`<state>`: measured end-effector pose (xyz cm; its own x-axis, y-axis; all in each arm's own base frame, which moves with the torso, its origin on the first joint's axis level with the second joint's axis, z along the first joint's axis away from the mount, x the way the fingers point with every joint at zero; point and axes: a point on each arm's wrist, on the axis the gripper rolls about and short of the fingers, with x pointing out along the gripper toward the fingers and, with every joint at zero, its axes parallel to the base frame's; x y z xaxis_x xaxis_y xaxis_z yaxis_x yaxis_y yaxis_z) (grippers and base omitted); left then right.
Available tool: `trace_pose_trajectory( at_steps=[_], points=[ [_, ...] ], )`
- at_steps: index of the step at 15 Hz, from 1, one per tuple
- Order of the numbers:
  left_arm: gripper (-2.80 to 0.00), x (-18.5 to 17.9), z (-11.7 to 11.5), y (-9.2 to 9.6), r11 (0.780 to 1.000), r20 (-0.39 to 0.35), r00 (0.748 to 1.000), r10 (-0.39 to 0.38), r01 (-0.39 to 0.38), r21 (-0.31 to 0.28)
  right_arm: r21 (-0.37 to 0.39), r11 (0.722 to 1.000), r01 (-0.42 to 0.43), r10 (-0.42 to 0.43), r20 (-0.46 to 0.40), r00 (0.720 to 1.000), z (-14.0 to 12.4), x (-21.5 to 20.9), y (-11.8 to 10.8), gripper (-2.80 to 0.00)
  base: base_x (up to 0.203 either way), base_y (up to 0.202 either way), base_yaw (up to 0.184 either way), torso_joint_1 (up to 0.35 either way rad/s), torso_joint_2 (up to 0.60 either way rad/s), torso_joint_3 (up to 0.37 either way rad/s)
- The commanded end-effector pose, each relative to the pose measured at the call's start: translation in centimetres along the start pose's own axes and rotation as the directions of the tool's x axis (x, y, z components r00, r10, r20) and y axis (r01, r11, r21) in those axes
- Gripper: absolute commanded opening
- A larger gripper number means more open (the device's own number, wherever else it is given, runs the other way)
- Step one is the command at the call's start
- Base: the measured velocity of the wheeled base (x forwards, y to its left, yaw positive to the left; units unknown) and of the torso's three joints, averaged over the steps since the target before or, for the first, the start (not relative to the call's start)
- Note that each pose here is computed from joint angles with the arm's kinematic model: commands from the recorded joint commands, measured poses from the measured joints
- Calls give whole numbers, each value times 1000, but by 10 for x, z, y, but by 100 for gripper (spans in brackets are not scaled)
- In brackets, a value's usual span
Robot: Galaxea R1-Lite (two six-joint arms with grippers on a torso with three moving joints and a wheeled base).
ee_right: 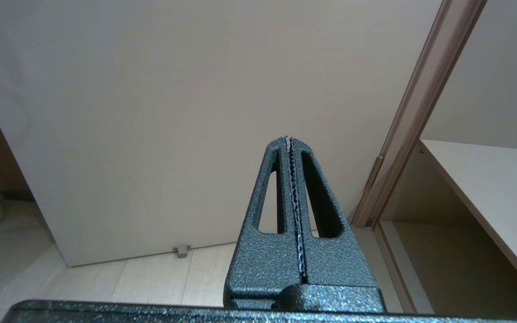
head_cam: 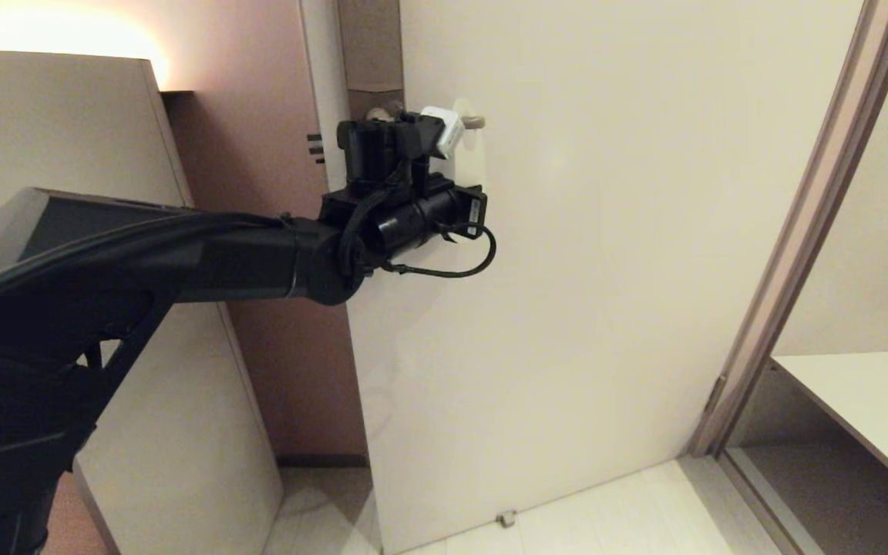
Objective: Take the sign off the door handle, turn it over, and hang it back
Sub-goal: Take down the sign
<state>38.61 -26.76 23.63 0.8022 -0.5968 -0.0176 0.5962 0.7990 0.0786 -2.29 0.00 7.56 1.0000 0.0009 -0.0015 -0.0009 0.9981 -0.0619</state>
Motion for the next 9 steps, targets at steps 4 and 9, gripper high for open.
trace_pose_trajectory(
  at_steps=[4,9],
  points=[
    [-280,9,-1,-7,1000,1,1000,-17,17,1,-1,1000,1,-1,-2,1000,0,0,0,-280,0,0,0,0,0,0],
    [-280,9,0,-12,1000,4,1000,-29,29,1,-1,1000,-1,1,-2,1000,0,0,0,-280,0,0,0,0,0,0]
  ],
)
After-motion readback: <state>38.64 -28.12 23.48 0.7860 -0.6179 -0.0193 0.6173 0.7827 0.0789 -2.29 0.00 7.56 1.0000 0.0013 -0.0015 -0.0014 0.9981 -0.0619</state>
